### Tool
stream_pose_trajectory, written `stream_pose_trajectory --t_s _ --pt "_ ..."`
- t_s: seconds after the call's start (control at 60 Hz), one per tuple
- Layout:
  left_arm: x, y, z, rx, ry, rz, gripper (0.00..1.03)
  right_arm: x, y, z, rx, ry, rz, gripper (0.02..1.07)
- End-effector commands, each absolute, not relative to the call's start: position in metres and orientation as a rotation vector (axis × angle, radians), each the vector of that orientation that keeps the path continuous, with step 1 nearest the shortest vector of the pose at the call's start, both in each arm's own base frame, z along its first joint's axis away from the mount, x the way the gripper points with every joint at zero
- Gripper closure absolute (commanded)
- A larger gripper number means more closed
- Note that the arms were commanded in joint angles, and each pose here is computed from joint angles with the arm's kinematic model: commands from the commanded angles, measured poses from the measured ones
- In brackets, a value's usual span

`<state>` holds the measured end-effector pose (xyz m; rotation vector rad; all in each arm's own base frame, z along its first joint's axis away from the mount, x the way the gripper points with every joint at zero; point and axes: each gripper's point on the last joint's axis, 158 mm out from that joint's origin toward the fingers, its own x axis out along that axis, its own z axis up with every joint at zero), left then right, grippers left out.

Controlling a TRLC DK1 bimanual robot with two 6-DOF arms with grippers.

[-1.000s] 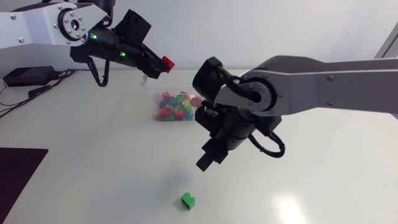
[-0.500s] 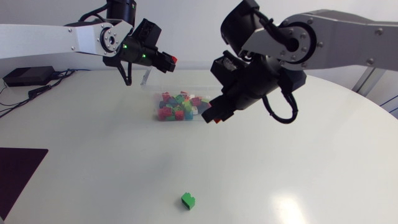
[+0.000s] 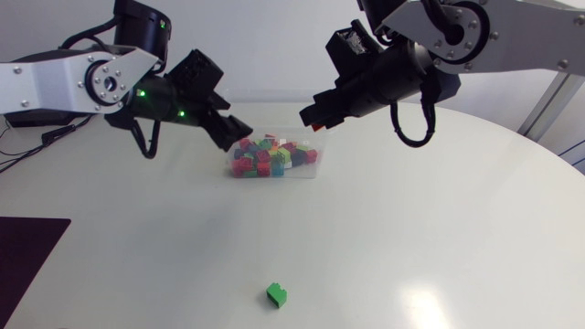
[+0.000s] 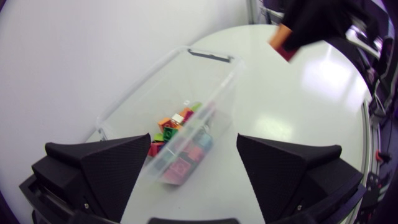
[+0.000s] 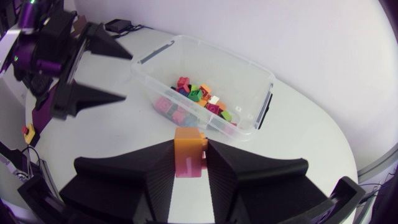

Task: Place the duplo bricks in the container

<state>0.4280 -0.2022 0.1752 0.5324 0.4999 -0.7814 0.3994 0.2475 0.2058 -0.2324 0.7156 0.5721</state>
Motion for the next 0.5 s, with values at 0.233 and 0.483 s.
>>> stream_pose_trajectory --t_s 0.233,0.483 --pt "0.273 -0.228 0.065 0.925 0.675 -1.268 0.05 0.430 0.249 0.220 -0.178 0.650 0.546 0.81" --pt "0.225 -0.244 0.034 1.063 0.698 -1.427 0.07 0.442 0.247 0.229 -0.124 0.609 0.536 0.81"
